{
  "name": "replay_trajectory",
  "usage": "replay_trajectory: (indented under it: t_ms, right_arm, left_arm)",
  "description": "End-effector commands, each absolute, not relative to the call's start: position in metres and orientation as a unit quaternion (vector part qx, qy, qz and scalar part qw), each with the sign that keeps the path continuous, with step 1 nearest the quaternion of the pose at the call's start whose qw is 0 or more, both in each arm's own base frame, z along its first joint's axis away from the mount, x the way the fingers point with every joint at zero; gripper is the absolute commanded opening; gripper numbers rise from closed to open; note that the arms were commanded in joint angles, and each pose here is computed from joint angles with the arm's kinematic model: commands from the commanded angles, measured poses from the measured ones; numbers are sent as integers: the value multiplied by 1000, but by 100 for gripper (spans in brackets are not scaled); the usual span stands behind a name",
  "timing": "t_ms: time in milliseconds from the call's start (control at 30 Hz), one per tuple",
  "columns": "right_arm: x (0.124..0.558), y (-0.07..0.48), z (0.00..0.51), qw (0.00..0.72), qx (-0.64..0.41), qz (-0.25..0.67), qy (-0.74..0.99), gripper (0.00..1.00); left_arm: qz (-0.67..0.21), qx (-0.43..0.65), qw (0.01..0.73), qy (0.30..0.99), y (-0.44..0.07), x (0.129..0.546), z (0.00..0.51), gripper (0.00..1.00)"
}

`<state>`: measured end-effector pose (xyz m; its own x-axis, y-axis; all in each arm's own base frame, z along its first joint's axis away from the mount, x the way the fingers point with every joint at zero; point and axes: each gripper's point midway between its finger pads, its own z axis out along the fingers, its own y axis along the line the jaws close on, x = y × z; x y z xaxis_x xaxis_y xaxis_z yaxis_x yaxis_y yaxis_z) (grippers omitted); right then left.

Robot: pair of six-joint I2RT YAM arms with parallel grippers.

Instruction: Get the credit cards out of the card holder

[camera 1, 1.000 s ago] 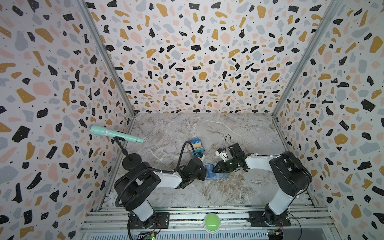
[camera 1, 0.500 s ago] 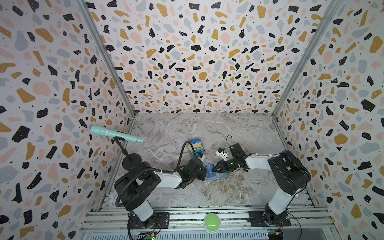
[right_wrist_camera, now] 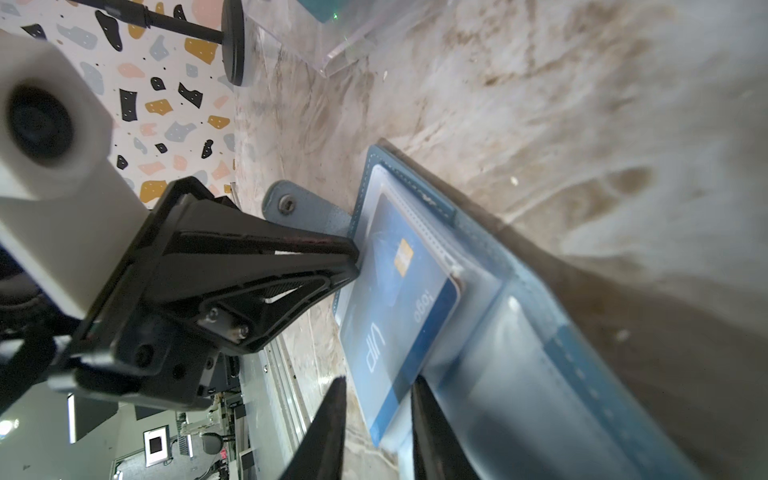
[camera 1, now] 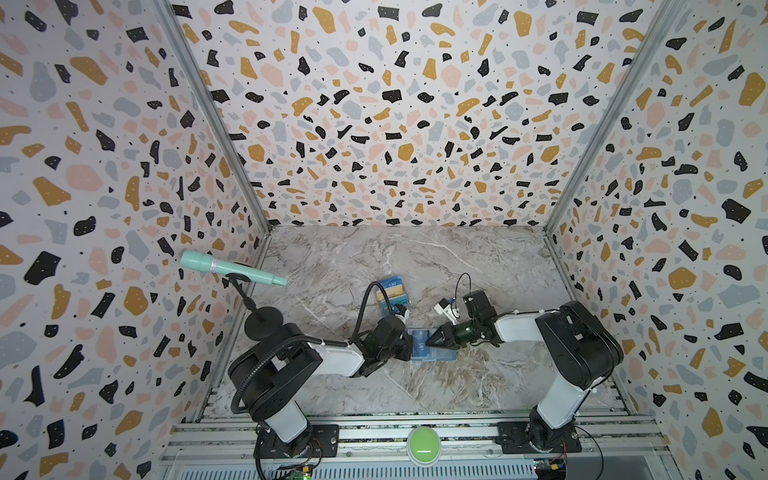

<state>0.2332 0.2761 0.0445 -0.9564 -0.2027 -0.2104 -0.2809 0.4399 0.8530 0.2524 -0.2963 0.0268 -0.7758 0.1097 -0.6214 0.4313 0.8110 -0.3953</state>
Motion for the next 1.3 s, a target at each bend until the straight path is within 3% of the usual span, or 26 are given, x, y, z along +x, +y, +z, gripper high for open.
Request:
replay_trajectory:
  t_ms: [0, 1267]
  right_arm:
    - [235, 286, 68, 49, -161, 553, 816, 28]
    - [235, 299, 43, 14, -131, 564, 815, 29]
  left_arm:
    - [-238, 164, 235, 928, -281, 228, -7, 11]
    - [-232, 158, 244, 928, -275, 228, 0, 11]
